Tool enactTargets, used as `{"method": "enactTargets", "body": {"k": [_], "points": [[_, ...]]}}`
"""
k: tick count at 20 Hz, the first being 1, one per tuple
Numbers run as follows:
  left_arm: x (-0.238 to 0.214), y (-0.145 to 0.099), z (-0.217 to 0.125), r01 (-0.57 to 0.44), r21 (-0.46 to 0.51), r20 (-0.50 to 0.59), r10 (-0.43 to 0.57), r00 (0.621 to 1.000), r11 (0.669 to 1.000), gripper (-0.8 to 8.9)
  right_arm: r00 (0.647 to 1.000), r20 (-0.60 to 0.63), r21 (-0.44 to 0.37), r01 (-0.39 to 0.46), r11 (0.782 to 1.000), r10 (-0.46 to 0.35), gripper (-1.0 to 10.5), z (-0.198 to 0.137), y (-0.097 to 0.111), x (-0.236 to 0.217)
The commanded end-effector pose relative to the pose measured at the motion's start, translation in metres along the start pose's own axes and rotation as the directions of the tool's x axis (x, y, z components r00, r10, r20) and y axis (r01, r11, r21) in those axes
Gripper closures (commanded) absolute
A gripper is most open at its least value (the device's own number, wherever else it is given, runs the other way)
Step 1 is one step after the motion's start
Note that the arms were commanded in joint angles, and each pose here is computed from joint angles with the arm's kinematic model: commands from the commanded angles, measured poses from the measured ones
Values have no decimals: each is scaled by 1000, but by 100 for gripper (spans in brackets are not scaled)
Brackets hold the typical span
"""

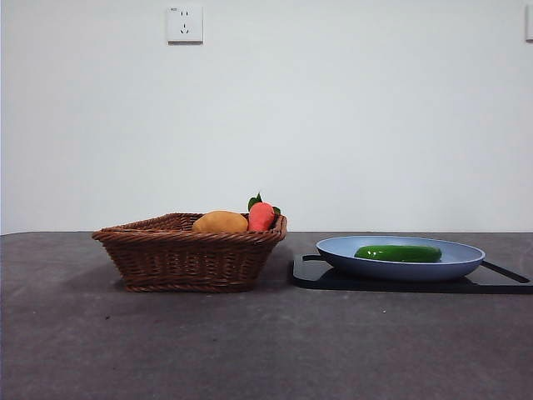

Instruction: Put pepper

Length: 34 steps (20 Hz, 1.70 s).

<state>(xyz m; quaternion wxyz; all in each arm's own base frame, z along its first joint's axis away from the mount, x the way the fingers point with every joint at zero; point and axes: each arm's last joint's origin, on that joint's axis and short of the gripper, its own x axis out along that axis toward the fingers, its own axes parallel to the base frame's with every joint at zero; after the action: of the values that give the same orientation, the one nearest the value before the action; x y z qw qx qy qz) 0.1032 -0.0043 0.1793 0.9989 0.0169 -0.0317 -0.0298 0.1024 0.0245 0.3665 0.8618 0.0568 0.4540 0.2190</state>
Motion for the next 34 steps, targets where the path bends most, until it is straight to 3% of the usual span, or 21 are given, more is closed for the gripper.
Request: {"method": "enactTargets", "body": {"k": [1, 11, 28, 30, 31, 34], "points": [[-1, 0, -7, -3, -13, -16, 3, 1000, 1000, 805, 1000, 15, -10, 0, 1000, 0, 936, 3, 1, -3], [-6, -1, -32, 6, -24, -263, -12, 965, 1000, 805, 1000, 15, -10, 0, 1000, 0, 936, 3, 1, -3], [-6, -1, -33, 4, -24, -270, -11, 963, 1000, 805, 1000, 20, -28, 1, 1000, -1, 936, 4, 1, -3], [-6, -1, -33, 4, -24, -270, -11, 963, 1000, 805, 995, 101, -67, 22, 997, -15, 936, 5, 1, -8], [-6, -1, -33, 4, -24, -270, -11, 963, 1000, 805, 978, 205, -88, 47, 995, -29, 936, 6, 1, -12], [-6, -1, -33, 4, -24, -270, -11, 963, 1000, 805, 874, 486, -134, 94, 987, -17, 936, -7, 0, -20]]}}
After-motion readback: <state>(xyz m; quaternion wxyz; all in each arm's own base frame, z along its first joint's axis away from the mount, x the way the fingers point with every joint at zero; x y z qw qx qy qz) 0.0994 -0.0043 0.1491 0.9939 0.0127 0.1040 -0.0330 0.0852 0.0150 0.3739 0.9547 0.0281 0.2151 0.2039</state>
